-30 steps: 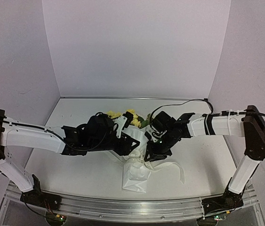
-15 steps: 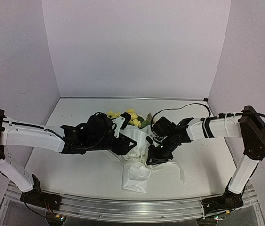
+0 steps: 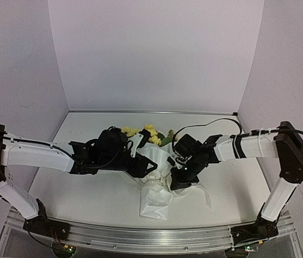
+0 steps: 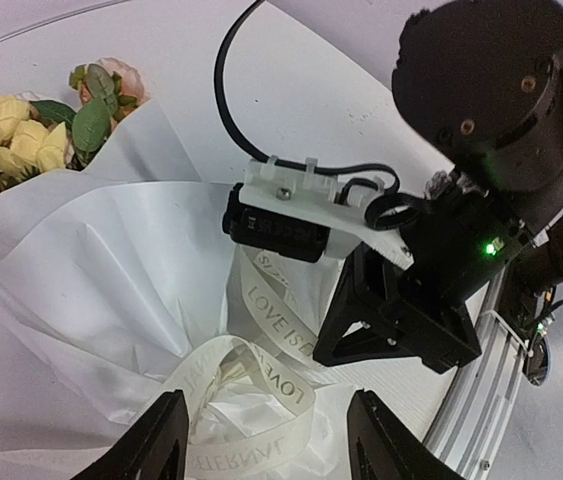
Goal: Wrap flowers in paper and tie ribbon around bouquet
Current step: Cross the half-tied ribbon over the folded bouquet.
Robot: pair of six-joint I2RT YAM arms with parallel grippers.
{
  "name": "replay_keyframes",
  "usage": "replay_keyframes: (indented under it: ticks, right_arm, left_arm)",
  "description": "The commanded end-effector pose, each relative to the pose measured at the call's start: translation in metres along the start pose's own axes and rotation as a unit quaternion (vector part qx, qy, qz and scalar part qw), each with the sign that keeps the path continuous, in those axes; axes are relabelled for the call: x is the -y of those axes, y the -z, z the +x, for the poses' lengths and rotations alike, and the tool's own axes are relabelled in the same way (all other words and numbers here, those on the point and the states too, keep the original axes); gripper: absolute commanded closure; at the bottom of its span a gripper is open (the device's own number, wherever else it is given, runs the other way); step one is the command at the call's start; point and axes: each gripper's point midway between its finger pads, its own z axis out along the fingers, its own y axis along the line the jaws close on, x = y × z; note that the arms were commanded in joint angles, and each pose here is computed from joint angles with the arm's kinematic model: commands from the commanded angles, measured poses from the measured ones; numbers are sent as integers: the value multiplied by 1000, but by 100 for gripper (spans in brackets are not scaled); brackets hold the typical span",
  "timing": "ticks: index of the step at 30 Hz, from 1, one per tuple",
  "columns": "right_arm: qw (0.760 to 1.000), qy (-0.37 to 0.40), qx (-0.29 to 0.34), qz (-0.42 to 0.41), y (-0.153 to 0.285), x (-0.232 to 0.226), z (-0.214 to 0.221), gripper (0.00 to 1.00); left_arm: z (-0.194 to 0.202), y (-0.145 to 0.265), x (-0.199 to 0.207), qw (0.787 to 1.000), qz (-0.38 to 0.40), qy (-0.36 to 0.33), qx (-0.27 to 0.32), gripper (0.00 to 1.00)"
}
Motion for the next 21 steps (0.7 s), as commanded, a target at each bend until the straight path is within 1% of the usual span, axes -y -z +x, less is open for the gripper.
replay_keyframes:
  ticks: [1,4,8,11,13,16,21]
  right_arm:
    - [999,37,-6,-26,53,-26,10,100]
    - [997,47,-22,-48,74,-39,20,100]
    - [991,60,-41,-111,97,-66,29,100]
    - [987,64,-44,-141,111,-81,28,100]
    - [983,67,-54,-165,124,-95,28,100]
    - [976,65,-67,-197,137,-112,29,100]
    - [966,58,-89,-235,149,-134,28,100]
  left_arm:
    - [-9,0,26,997,68,-41,4,44]
    - [-9,-4,33,995,87,-44,-3,45]
    - [-1,-8,47,990,133,-45,-13,44]
    - [5,-7,51,986,149,-68,-14,44]
    - [10,-4,45,986,141,-93,6,44]
    - [6,5,39,980,126,-141,56,43]
    - [-10,17,45,960,133,-206,131,43]
